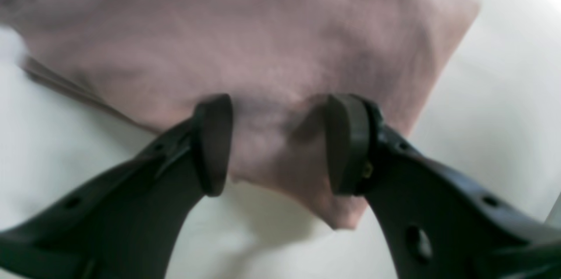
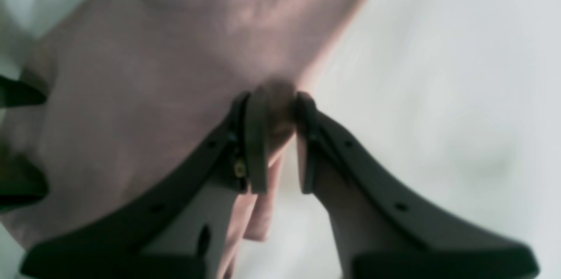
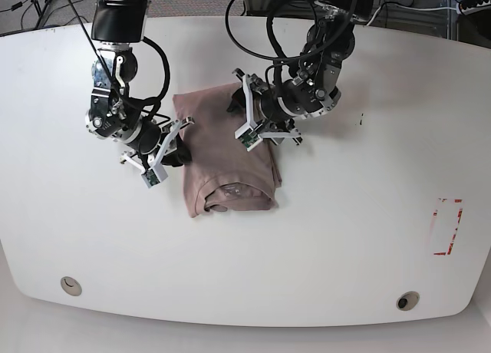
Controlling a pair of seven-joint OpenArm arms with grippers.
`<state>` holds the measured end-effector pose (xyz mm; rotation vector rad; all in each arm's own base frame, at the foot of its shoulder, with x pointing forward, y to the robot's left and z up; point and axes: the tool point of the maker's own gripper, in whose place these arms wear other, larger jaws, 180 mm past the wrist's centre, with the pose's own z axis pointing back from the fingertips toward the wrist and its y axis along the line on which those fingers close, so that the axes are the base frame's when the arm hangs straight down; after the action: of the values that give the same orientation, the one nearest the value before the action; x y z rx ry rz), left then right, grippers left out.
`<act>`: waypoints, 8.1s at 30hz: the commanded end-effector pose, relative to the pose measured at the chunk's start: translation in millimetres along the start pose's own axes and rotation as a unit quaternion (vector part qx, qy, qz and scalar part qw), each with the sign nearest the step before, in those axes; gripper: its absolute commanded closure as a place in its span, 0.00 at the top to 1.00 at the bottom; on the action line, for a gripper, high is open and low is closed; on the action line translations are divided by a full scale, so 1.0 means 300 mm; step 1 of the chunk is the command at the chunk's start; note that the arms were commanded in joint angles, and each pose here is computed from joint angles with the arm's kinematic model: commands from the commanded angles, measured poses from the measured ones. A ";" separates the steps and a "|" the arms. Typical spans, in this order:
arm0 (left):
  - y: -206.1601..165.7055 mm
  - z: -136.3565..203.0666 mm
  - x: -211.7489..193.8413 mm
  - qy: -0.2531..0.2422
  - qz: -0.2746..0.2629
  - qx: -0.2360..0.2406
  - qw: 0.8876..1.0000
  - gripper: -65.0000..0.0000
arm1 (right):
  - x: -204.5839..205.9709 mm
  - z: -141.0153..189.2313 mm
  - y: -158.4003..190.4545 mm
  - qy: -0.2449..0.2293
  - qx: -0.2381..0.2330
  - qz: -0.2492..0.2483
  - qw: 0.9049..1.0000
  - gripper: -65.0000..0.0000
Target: Fold the T-shirt properly
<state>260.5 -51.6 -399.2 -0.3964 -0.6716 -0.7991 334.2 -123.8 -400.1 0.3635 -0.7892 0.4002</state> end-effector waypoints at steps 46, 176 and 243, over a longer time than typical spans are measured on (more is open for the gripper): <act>0.214 0.129 0.473 -0.205 0.098 0.160 0.961 0.70 | 0.244 0.319 -0.144 -0.052 -0.122 0.123 0.984 0.15; 0.947 0.979 -0.242 0.147 -0.108 0.384 0.905 0.65 | 0.187 0.466 -0.215 -0.054 -0.185 0.108 0.975 0.15; -0.107 0.588 -0.711 0.120 0.153 0.224 0.955 0.65 | -0.751 0.798 0.251 0.175 -0.107 -0.032 0.978 0.14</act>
<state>62.5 138.7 -416.6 0.0169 -0.5438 -0.3784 22.4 -215.5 -403.6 0.0999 -0.4905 0.2960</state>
